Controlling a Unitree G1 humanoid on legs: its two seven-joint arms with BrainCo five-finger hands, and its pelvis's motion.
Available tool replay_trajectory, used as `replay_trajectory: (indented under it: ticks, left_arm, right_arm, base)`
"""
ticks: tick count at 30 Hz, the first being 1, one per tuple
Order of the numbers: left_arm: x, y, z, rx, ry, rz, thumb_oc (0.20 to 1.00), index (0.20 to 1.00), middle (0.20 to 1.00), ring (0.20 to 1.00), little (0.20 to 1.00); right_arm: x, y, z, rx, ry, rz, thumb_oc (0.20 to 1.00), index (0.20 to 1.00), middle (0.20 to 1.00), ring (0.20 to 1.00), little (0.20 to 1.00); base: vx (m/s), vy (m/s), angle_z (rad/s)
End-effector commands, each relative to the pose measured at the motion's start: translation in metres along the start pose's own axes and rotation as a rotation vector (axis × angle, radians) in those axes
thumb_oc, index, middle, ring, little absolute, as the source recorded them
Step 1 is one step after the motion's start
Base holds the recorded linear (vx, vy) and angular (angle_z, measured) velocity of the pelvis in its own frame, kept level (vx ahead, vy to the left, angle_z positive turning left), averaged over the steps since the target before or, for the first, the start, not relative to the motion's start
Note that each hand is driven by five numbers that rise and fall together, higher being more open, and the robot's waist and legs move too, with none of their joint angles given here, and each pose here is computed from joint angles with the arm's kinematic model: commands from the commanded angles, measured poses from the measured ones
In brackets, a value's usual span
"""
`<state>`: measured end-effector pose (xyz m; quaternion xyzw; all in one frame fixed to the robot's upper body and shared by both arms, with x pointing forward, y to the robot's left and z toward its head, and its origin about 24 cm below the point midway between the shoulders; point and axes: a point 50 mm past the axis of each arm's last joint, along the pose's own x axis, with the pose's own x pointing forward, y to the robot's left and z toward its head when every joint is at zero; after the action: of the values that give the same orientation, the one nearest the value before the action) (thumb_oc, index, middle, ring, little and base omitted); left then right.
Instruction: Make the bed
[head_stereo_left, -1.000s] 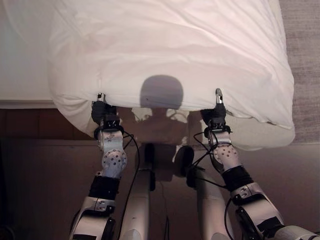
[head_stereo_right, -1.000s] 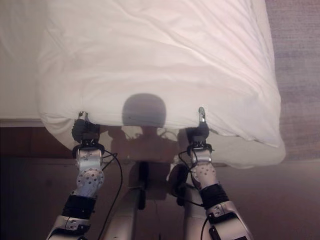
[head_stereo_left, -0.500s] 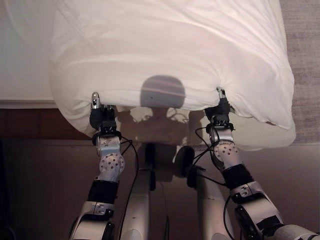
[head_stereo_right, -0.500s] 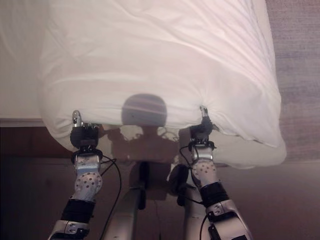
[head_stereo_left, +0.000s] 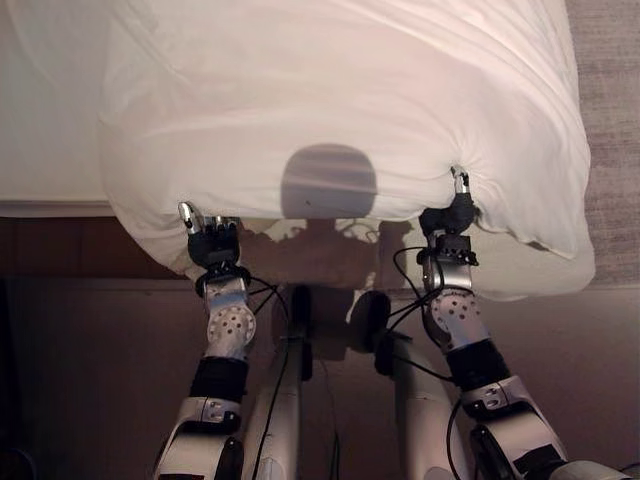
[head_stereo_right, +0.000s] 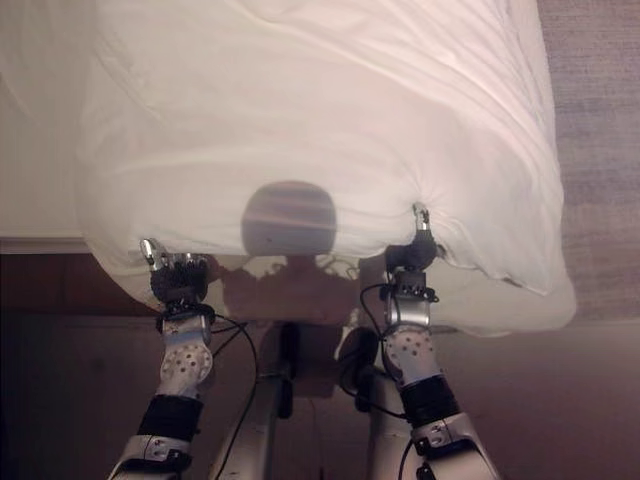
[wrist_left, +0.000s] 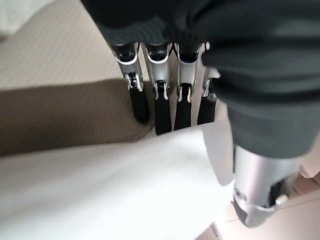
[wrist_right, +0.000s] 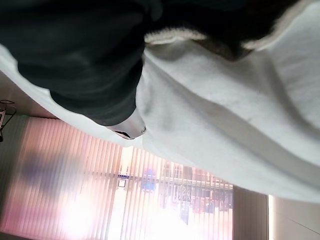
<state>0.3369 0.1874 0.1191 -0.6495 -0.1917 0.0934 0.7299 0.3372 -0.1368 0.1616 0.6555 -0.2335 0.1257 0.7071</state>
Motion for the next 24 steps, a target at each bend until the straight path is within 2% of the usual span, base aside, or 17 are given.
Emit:
replay_trajectory:
  ticks: [1,15,24]
  left_arm:
    - [0.007,0.0,0.005,0.018,-0.042,-0.024,1.0,1.0,1.0,1.0,1.0]
    - [0.026,0.001,0.002,0.043,-0.025,0.042,1.0,1.0,1.0,1.0,1.0]
    - [0.023,-0.015,0.001,0.004,-0.03,-0.088,1.0,1.0,1.0,1.0,1.0]
  right_arm:
    - [-0.011,0.017,0.025,0.021,-0.145,0.157,0.2,0.2,0.2,0.2,0.2]
    - [-0.011,0.016,0.014,0.031,-0.09,0.154,0.2,0.2,0.2,0.2,0.2]
    - [-0.014,0.01,0.015,0.027,-0.09,0.131,0.2,0.2,0.2,0.2,0.2]
  base:
    - [0.0,0.02,-0.03]
    - [0.0,0.005,-0.02]
    - [0.0,0.001,-0.01]
